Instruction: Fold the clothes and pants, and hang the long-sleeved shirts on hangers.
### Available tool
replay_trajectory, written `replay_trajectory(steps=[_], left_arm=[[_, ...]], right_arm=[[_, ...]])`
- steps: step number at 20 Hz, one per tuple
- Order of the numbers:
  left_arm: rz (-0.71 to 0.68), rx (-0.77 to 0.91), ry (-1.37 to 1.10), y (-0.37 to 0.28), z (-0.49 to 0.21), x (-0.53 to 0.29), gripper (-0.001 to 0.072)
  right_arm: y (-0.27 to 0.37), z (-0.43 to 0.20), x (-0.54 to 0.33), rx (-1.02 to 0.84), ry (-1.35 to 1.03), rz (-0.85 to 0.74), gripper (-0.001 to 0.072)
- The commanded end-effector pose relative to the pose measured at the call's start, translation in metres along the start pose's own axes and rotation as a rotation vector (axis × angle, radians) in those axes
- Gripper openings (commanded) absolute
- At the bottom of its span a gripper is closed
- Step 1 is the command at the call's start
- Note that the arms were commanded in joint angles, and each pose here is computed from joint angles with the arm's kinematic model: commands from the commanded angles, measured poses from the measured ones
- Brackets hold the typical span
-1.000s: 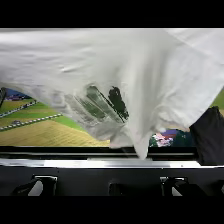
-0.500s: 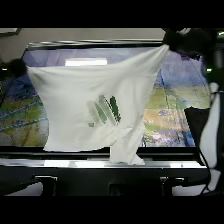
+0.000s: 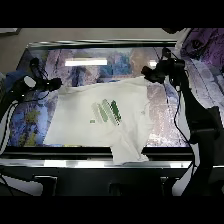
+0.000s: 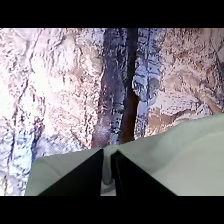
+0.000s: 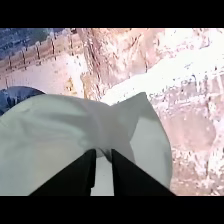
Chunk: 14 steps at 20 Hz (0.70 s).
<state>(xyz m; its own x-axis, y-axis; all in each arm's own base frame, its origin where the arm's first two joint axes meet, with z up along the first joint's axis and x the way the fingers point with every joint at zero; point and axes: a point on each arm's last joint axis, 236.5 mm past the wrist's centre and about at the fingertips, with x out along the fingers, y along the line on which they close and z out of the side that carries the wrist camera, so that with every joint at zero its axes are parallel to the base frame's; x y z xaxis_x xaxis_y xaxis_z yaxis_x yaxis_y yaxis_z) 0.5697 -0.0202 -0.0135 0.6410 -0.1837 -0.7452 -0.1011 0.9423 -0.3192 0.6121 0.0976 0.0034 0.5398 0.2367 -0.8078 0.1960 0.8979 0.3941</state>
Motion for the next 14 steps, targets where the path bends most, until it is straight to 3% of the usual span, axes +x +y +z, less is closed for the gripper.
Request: replay_trajectory(steps=[1, 2, 3, 7, 10, 14], left_arm=[[0.002, -0.076, 0.053, 0.006, -0.002, -0.003, 0.0336], [0.004, -0.101, 0.068, 0.012, 0.007, -0.017, 0.0487], [0.007, -0.109, 0.081, 0.020, 0.016, -0.037, 0.0497], [0.075, -0.095, 0.065, 0.070, 0.038, -0.129, 0.0496], [0.114, -0.165, 0.177, 0.104, 0.000, -0.171, 0.0496], [0.127, -0.303, 0.257, 0.117, -0.072, -0.187, 0.0496]], right_arm=[[-0.001, -0.016, 0.004, -0.001, 0.070, 0.005, 0.0255], [-0.001, -0.019, -0.007, -0.053, 0.091, 0.005, 0.0311], [-0.005, -0.021, -0.025, -0.118, 0.116, 0.000, 0.0352], [-0.035, -0.032, -0.103, -0.363, 0.227, -0.006, 0.0353], [-0.066, -0.070, -0.135, -0.246, 0.313, 0.083, 0.0356], [-0.103, -0.197, -0.143, -0.048, 0.548, 0.141, 0.0357]])
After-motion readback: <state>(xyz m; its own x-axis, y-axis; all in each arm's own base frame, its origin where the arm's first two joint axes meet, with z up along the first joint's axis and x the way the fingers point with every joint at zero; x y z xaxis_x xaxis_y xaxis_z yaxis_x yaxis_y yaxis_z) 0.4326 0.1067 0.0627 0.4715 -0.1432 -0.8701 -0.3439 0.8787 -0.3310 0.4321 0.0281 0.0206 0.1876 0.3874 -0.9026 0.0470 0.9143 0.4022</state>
